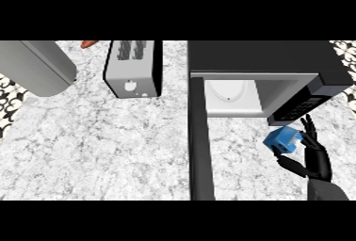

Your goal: Pick up the milk, place it into the microwave and close the microwave

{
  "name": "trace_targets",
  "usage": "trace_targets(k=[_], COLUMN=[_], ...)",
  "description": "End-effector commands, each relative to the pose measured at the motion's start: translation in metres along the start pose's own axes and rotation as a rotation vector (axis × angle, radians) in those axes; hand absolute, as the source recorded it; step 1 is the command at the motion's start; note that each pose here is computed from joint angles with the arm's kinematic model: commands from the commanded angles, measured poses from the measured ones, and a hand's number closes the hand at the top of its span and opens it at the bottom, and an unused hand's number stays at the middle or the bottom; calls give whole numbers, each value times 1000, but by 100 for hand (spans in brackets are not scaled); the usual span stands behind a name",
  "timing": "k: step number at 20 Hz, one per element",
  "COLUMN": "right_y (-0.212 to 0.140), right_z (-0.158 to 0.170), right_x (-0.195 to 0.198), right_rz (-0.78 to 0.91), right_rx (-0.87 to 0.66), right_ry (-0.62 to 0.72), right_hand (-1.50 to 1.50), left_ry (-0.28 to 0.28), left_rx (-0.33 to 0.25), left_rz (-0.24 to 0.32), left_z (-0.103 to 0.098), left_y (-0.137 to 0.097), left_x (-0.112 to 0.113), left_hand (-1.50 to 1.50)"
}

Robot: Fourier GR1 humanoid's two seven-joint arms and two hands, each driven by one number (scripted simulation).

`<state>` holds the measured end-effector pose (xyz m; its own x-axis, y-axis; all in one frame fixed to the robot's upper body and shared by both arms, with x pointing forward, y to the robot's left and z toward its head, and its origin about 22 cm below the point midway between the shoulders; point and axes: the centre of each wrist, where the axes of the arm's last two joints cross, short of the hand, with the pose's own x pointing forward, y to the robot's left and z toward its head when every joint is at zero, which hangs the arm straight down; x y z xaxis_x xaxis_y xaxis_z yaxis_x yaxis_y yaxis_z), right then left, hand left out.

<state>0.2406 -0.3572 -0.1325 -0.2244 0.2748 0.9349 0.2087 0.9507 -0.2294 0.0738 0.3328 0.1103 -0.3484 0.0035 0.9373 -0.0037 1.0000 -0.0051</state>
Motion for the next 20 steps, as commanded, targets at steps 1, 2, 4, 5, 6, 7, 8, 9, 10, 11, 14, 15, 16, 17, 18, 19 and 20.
trace_targets(k=[1,2,4,5,6,7,8,9,10,11,14,15,16,17,18,19,20], right_y=[8,24,15,11,39,38,37,22,38,30,47,54,61,53,54,52,71], right_z=[-15,-29,-10,2,5,0,6,-1,0,2,13,-6,2,11,3,-11,-17], right_x=[4,11,3,-1,-3,-2,-5,0,2,1,4,15,15,16,25,37,46], right_rz=[-52,-68,-74,-92,-84,-72,-68,-106,-116,-154,-230,-229,-264,-260,-226,-188,-185], right_rx=[75,78,76,80,77,84,93,112,153,164,202,238,238,263,248,261,243], right_ry=[-126,-103,-108,-102,-113,-115,-129,-123,-138,-144,-157,-161,-156,-160,-178,-209,-205], right_hand=[150,150,150,150,150,150,150,150,150,150,150,150,150,150,150,150,150], left_ry=[-31,-24,-30,-39,-36,-39,-38,-36,-21,-28,-17,3,-24,-25,-16,-12,-14], left_rx=[2,-22,-34,-17,-31,-30,-34,-22,-16,-10,-5,1,0,10,19,14,16], left_rz=[6,10,22,9,23,1,29,7,8,31,3,27,19,4,-1,14,8], left_z=[-6,12,1,3,0,-6,-3,8,7,12,7,3,6,-2,10,9,4], left_y=[3,-6,-8,-6,1,-4,1,-7,-5,-1,-2,8,-2,4,10,3,13], left_x=[3,18,9,5,13,-5,4,18,12,10,12,3,12,8,13,7,14], left_hand=[-150,-150,-150,-150,-150,-150,-150,-150,-150,-150,-150,-150,-150,-150,-150,-150,-150])
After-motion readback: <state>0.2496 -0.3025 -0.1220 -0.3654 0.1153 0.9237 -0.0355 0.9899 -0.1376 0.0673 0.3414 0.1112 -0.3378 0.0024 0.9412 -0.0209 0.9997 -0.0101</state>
